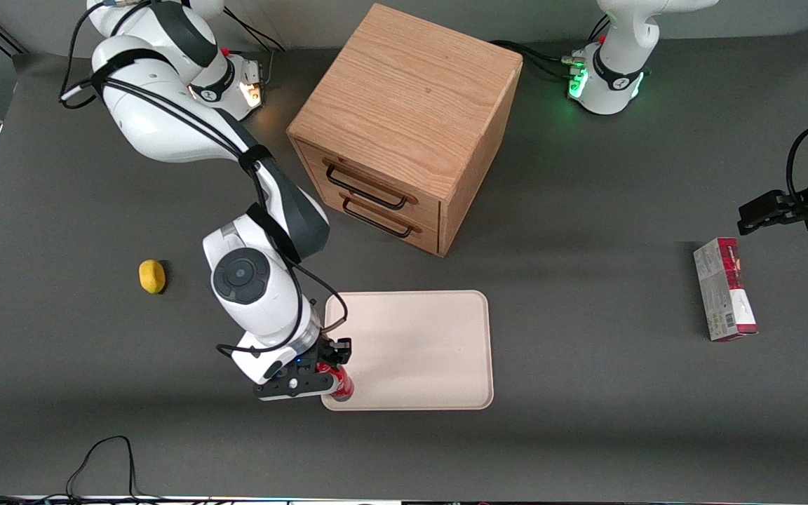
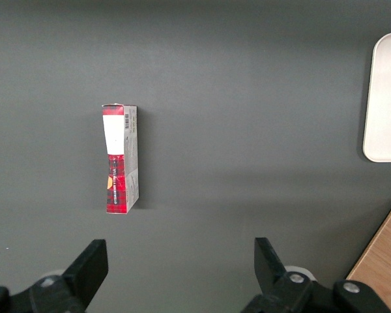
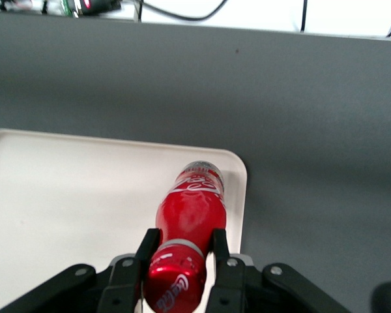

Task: Place coke bottle on tray
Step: 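Carry the bottle over the cream tray and lower it onto the tray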

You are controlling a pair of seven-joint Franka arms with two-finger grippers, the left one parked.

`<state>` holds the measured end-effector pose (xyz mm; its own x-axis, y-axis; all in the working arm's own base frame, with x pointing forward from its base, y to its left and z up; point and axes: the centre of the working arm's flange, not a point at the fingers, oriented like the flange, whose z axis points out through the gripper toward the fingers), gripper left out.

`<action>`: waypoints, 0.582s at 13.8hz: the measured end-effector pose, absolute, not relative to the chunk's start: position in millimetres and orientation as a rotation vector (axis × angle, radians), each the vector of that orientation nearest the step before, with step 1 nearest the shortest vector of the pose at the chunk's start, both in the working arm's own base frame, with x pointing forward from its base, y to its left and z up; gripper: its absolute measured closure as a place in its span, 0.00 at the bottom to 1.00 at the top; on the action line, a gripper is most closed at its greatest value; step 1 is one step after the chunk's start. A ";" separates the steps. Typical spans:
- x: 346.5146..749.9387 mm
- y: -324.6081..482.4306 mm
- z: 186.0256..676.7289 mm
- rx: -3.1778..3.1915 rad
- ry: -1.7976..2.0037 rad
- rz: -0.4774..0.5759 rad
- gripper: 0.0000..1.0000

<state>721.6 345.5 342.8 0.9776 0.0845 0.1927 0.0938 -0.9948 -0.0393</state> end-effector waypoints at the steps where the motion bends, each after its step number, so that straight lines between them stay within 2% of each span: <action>1: 720.7 344.2 335.9 -3.086 -0.146 -0.284 0.63; 8: 725.3 334.6 312.5 -3.069 -0.090 -0.321 0.63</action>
